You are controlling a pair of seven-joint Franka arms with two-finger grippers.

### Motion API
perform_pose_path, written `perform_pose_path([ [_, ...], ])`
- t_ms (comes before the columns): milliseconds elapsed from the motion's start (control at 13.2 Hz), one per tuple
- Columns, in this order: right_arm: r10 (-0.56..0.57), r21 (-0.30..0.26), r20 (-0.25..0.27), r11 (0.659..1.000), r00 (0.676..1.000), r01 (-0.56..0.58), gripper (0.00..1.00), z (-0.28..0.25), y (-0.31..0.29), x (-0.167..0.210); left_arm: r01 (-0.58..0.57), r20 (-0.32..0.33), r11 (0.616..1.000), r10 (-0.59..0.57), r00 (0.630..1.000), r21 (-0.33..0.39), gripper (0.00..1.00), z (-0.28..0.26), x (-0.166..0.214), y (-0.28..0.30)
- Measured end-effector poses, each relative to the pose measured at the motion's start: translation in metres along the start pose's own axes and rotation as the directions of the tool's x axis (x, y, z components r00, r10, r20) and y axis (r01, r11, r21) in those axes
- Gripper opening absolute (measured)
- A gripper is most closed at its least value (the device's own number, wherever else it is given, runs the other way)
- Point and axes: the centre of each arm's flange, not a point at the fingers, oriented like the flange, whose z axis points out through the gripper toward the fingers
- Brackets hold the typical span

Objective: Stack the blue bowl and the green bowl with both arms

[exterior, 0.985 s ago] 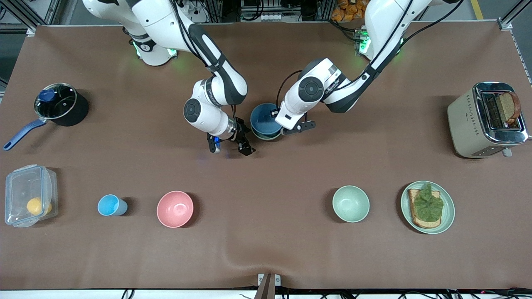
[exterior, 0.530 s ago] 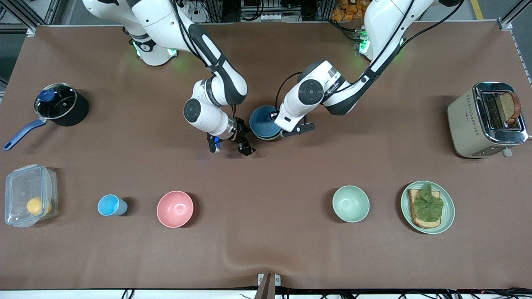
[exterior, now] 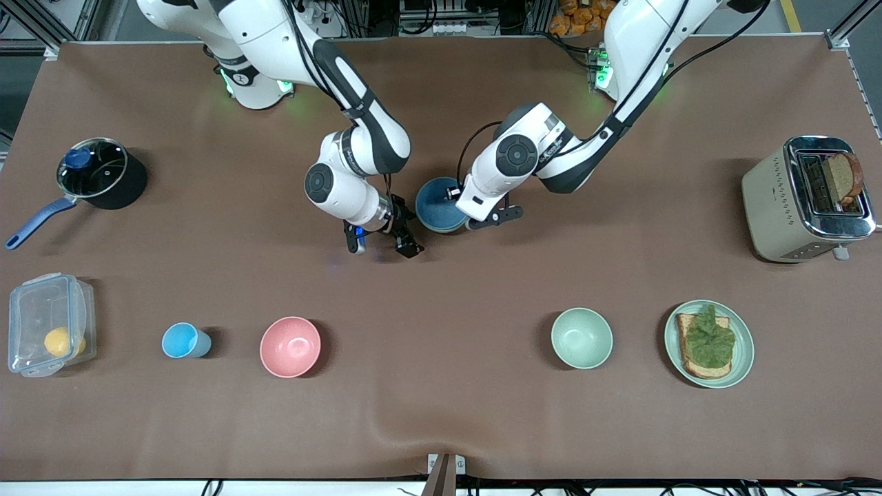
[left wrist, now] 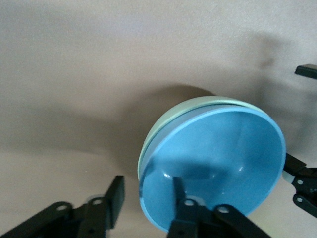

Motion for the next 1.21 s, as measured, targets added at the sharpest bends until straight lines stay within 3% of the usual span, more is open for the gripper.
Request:
perform_pose_path([
  [152,0.000,0.000,0.000,1.000,1.000,0.000,1.00,0.000,0.000,0.000,0.005,-0.008,1.000,-0.005,1.000,-0.011,0.70,-0.006,0.005,0.001],
  [303,-0.001,0.000,0.000,1.000,1.000,0.001,1.00,0.000,0.000,0.000,0.005,-0.028,1.000,-0.005,1.000,-0.024,0.94,-0.022,0.009,0.005],
  [379,-0.001,-0.001,0.000,1.000,1.000,0.001,1.00,0.000,0.000,0.000,0.003,-0.040,1.000,-0.004,0.999,-0.025,1.00,-0.036,0.009,0.007],
  [606,-0.007,-0.002,0.001,1.000,1.000,0.007,1.00,0.001,0.000,-0.001,0.014,-0.088,1.000,-0.013,0.996,0.004,1.00,-0.110,0.018,0.007],
  [909,-0.012,-0.003,0.002,1.000,1.000,0.012,1.00,0.001,0.000,-0.001,-0.015,-0.218,0.994,0.039,0.975,0.110,1.00,-0.241,0.047,-0.033],
  [1212,-0.082,-0.056,0.054,0.995,0.995,0.085,1.00,-0.013,-0.005,-0.004,-0.026,-0.250,0.989,0.062,0.966,0.146,1.00,-0.340,0.083,-0.101],
])
